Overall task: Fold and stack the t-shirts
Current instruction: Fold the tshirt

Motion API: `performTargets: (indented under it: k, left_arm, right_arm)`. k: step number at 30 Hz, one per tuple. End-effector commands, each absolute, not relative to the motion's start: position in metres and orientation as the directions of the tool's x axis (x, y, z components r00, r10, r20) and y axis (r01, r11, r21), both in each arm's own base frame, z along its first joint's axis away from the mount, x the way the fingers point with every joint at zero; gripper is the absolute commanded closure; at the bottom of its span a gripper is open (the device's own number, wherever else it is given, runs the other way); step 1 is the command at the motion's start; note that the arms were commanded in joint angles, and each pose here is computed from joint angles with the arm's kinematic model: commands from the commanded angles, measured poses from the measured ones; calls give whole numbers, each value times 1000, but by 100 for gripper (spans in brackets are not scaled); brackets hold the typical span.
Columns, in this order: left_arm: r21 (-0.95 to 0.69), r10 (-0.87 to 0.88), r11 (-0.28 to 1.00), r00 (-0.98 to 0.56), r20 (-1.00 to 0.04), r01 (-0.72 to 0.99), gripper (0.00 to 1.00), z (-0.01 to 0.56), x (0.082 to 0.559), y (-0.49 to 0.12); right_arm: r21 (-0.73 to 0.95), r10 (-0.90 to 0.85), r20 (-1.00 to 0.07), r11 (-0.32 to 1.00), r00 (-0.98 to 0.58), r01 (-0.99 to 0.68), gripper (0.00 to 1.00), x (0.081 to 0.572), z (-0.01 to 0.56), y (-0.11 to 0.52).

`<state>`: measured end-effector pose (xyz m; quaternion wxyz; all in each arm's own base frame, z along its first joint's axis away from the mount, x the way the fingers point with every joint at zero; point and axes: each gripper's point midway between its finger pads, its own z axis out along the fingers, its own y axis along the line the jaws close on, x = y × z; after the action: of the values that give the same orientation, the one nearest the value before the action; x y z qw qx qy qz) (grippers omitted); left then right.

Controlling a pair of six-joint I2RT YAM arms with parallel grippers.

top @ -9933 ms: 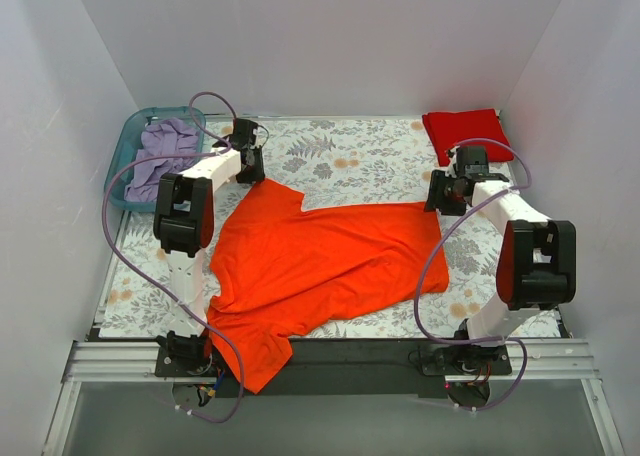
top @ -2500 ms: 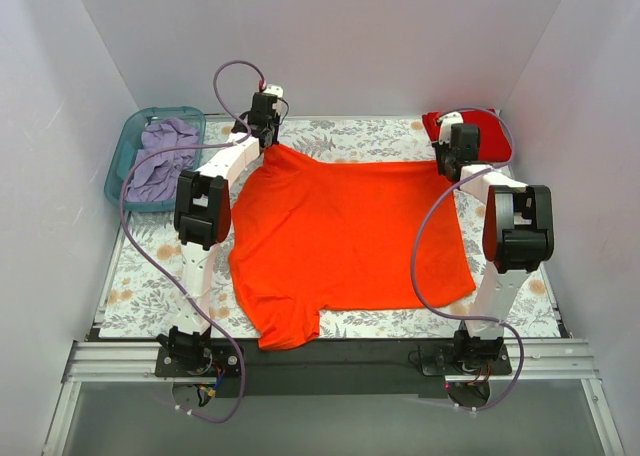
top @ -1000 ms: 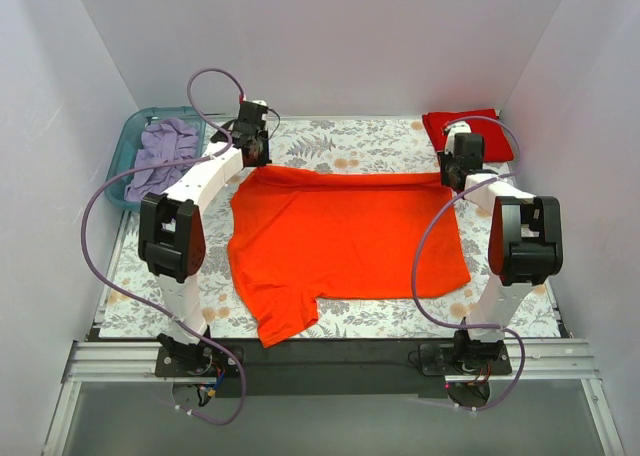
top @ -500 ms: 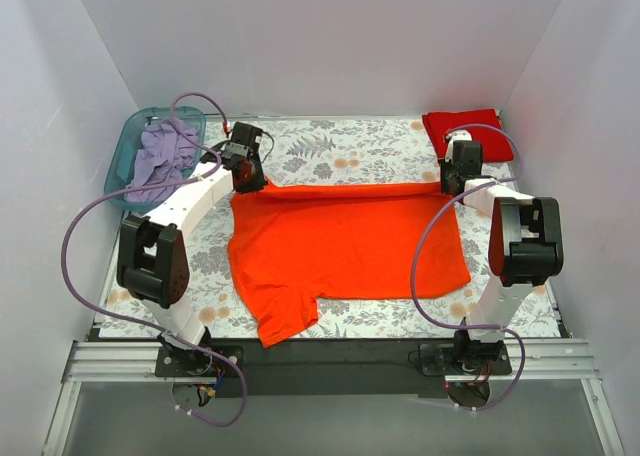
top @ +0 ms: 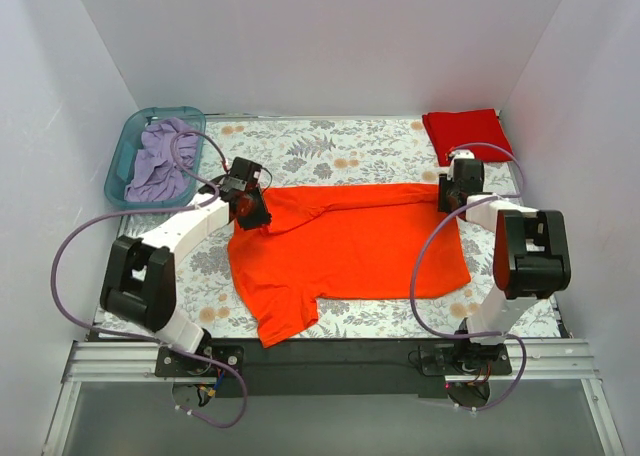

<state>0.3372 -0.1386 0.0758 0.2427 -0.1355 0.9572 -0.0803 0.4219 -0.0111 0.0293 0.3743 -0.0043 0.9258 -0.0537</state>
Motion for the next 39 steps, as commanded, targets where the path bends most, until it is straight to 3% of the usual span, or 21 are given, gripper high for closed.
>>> performTargets:
  k: [1, 2, 6, 10, 16, 20, 30, 36, 39]
  left_arm:
    - [-403, -401, 896, -733, -549, -188, 76, 137, 341, -153]
    - [-414, -417, 889, -721, -554, -196, 65, 140, 340, -152]
    - [-436, -473, 870, -644, -602, -231, 44, 154, 344, -139]
    - [-450, -524, 845, -611, -593, -288, 35, 149, 363, -120]
    - [-489, -599, 793, -609, -520, -363, 37, 117, 405, -92]
    - [-499, -601, 786, -637, -482, -364, 42, 101, 425, -94]
    - [-533, -618, 763, -655, -434, -366, 43, 86, 448, -104]
    - [-523, -618, 762, -668, -414, -381, 44, 70, 455, -106]
    - [-519, -616, 766, -666, -421, -380, 51, 69, 460, -106]
  right_arm:
    - [-41, 30, -763, 995, -646, 95, 54, 417, 64, -11]
    - [-32, 42, -774, 994, -632, 105, 52, 413, 73, -11]
    - [44, 57, -803, 998, -593, 37, 51, 406, 95, 7]
    - [163, 55, -819, 977, -572, -139, 48, 408, 115, 47]
    - [268, 68, -803, 928, -592, -257, 48, 412, 116, 84]
    - [249, 90, -801, 949, -592, -193, 48, 424, 106, 72]
    - [308, 282, -780, 950, -558, 49, 48, 443, 100, 14]
    - [356, 336, -762, 931, -553, 75, 45, 437, 94, 12]
    - [365, 340, -754, 928, -562, 72, 45, 434, 88, 14]
